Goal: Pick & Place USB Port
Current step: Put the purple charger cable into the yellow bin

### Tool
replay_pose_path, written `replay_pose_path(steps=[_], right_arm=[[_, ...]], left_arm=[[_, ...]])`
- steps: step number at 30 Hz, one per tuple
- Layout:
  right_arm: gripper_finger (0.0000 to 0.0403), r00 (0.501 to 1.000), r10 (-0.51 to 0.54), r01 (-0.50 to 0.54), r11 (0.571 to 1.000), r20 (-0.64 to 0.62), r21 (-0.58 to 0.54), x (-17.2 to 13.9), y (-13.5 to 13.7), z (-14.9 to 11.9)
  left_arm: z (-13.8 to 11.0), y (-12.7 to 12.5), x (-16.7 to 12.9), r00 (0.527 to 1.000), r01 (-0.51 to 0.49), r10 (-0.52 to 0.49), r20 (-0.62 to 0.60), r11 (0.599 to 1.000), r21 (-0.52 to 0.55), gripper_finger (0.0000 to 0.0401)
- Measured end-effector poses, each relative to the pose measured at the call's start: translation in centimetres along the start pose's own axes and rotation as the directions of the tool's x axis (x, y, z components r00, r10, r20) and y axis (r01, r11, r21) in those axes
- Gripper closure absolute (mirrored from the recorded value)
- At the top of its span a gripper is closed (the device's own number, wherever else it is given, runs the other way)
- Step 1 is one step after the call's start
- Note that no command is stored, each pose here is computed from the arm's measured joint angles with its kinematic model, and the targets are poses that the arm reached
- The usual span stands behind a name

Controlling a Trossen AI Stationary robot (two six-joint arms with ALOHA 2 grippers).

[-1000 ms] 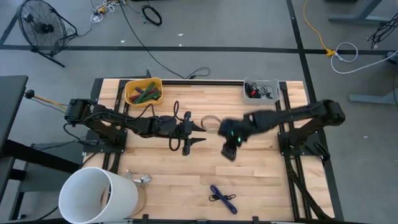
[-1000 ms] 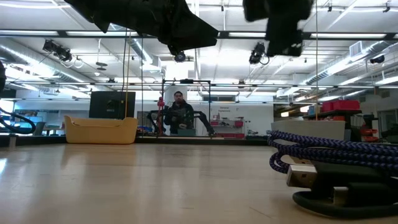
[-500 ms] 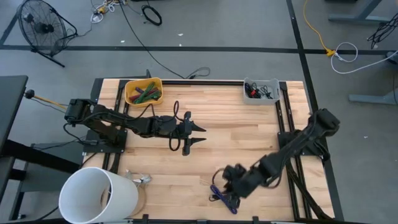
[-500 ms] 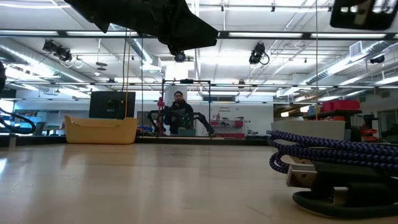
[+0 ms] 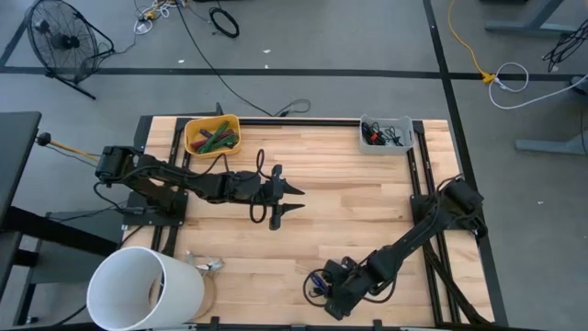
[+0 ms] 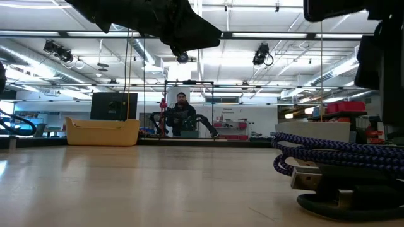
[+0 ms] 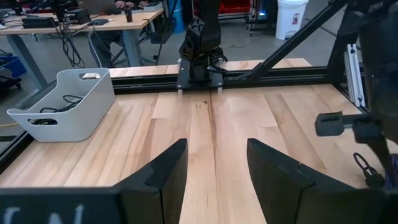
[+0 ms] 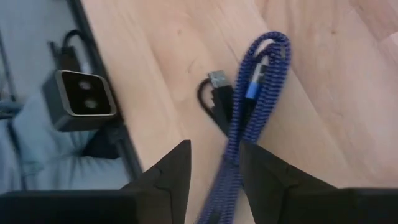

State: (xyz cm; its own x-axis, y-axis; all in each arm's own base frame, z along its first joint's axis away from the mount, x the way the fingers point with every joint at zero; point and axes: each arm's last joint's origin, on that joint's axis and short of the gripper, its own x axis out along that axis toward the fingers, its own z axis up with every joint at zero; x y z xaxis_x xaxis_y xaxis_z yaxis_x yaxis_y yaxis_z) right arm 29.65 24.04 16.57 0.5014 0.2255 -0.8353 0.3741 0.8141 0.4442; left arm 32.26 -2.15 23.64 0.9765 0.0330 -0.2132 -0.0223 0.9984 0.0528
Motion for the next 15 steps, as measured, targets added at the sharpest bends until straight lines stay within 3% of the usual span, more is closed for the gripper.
replay_pose_path(steps=[7, 15], right_arm=[[0.0266, 0.998, -0.065, 0.066, 0.998, 0.008, -0.01, 0.31, -0.59, -0.18], [0.0266, 0.997, -0.067, 0.068, 0.998, 0.032, -0.013, 0.31, -0.54, -0.1]], left_arm=[[0.0, 0.0, 0.0, 1.0, 0.0, 0.0, 0.0, 0.999, -0.054, 0.0229], [-0.01, 0.0, 0.0, 1.0, 0.0, 0.0, 0.0, 0.997, -0.072, 0.0229]])
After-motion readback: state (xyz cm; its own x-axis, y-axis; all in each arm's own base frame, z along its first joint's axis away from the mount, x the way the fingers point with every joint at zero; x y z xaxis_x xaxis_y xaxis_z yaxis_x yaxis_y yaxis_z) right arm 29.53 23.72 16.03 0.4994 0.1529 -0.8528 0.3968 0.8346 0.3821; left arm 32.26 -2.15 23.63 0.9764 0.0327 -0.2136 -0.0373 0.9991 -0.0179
